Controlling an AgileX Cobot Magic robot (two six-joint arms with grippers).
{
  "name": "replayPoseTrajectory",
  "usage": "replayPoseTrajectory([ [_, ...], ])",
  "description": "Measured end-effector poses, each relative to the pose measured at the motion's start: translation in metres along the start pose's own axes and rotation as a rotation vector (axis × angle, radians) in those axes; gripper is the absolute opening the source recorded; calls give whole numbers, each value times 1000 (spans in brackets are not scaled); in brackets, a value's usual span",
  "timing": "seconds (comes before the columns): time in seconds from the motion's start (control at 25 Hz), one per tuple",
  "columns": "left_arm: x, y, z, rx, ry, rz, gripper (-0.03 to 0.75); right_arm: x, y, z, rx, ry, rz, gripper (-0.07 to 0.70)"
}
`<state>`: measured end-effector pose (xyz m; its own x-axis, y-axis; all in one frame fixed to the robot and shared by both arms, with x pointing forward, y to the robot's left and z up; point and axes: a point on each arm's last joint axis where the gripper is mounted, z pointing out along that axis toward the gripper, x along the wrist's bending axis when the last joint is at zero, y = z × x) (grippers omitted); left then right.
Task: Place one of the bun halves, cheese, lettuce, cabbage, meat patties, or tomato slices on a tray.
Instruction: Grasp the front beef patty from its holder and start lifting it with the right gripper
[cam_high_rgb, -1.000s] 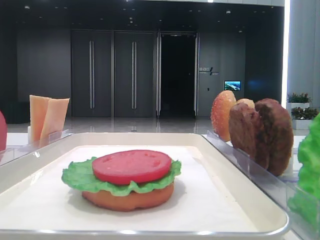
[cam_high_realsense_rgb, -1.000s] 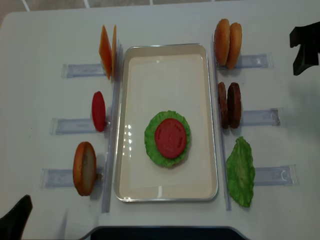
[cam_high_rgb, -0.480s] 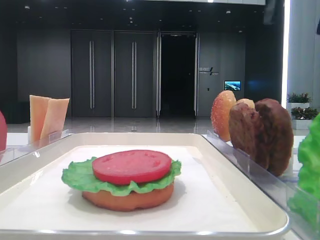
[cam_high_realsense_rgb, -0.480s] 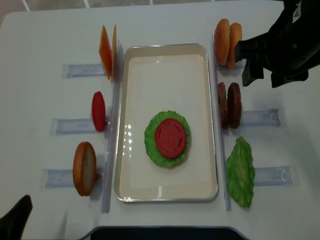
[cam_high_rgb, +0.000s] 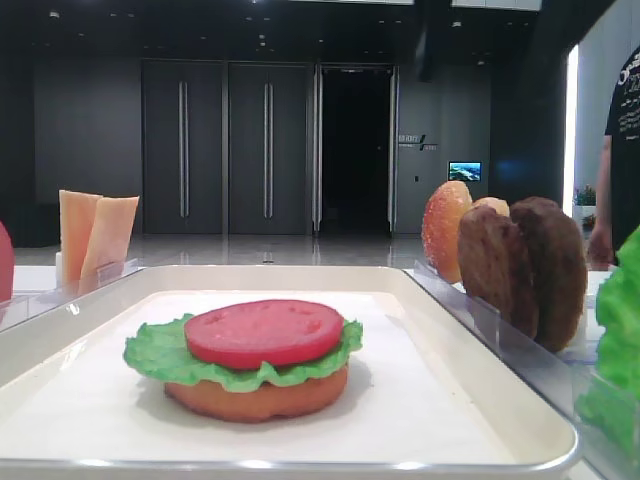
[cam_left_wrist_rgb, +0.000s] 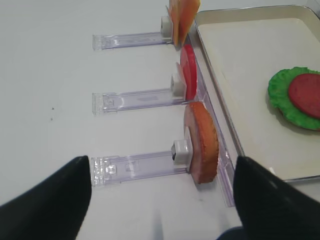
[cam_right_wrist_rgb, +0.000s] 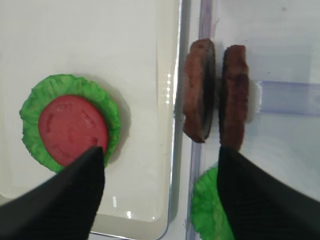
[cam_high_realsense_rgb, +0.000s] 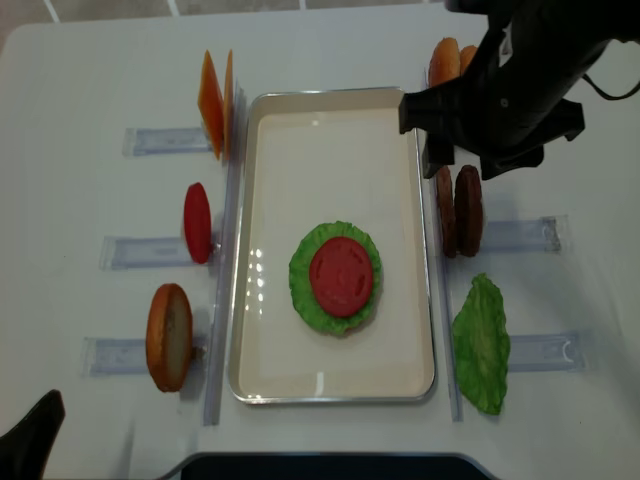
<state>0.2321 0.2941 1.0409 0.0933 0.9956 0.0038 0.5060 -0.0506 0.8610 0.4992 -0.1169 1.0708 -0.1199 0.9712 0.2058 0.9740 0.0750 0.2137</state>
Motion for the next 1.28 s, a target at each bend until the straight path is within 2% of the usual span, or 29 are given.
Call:
replayPoseTrajectory([
  [0.2,0,0,0,0,0,0,692,12,15,16,23,-6,-12,486],
  [0.52,0,0,0,0,0,0,692,10,22,45,83,-78,-25,486],
  [0.76,0,0,0,0,0,0,692,5,24,52,92,-137,-50,486],
  [1.08,0,0,0,0,0,0,692,4,24,67,145,-164,-47,486],
  [1.28,0,0,0,0,0,0,692,4,24,70,142,-163,-47,486],
])
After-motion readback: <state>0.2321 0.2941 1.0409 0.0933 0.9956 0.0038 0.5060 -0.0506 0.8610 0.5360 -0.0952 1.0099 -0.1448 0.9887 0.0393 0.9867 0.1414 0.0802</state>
